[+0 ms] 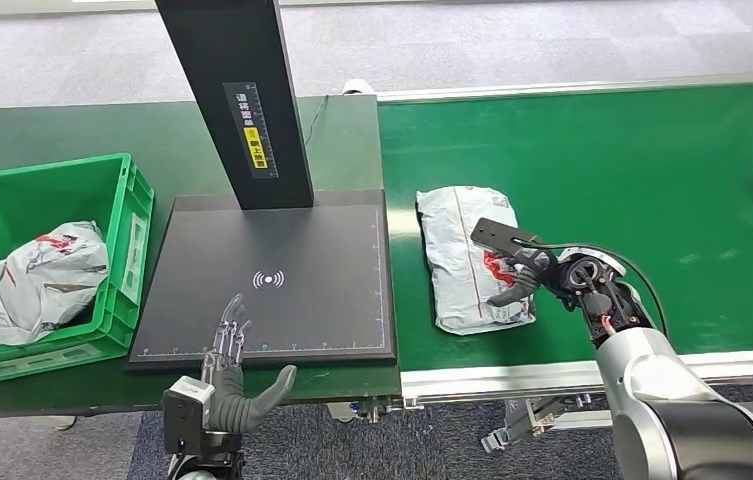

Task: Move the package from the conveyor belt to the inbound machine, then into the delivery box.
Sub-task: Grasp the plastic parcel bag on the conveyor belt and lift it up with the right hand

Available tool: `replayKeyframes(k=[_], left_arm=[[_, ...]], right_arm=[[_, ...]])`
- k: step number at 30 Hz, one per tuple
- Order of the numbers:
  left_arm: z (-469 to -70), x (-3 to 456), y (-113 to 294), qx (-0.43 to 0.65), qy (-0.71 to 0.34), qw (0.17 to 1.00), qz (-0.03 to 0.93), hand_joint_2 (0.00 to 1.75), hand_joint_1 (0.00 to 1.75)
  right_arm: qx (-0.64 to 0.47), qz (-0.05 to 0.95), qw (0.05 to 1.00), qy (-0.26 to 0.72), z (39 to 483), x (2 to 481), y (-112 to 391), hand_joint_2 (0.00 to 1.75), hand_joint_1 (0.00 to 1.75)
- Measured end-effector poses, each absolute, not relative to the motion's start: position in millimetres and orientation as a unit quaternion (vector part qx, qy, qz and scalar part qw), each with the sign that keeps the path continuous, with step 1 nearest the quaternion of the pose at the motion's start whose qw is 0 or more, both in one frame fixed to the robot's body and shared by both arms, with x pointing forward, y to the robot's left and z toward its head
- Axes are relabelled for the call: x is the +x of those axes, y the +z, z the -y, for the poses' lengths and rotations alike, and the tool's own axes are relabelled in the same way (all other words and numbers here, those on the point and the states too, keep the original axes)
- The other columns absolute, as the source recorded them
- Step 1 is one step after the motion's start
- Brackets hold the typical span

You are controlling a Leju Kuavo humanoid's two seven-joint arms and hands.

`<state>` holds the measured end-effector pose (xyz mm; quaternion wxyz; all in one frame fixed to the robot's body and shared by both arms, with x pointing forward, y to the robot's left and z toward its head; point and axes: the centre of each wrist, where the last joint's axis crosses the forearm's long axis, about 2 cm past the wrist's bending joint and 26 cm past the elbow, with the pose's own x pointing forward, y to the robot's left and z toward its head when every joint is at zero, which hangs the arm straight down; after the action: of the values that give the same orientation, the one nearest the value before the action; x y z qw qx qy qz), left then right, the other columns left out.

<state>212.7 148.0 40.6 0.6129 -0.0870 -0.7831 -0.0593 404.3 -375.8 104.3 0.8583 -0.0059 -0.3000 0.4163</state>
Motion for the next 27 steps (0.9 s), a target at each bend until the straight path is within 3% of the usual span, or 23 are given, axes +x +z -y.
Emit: replayKeyframes(k=[9, 26, 27], left_arm=[[-148, 213, 39, -0.086, -0.060, 0.615, 0.781, 1.75, 0.00], [-150, 217, 40, -0.065, -0.044, 0.626, 0.776, 1.75, 0.00], [-150, 217, 40, -0.063, -0.042, 0.627, 0.775, 1.75, 0.00]], right_arm=[[0.018, 0.290, 0.854, 0.433, 368, 404, 103, 1.75, 0.00], [0.035, 0.160, 0.761, 0.628, 287, 399, 91, 1.75, 0.00], [0.035, 0.157, 0.755, 0.636, 284, 398, 89, 1.75, 0.07]])
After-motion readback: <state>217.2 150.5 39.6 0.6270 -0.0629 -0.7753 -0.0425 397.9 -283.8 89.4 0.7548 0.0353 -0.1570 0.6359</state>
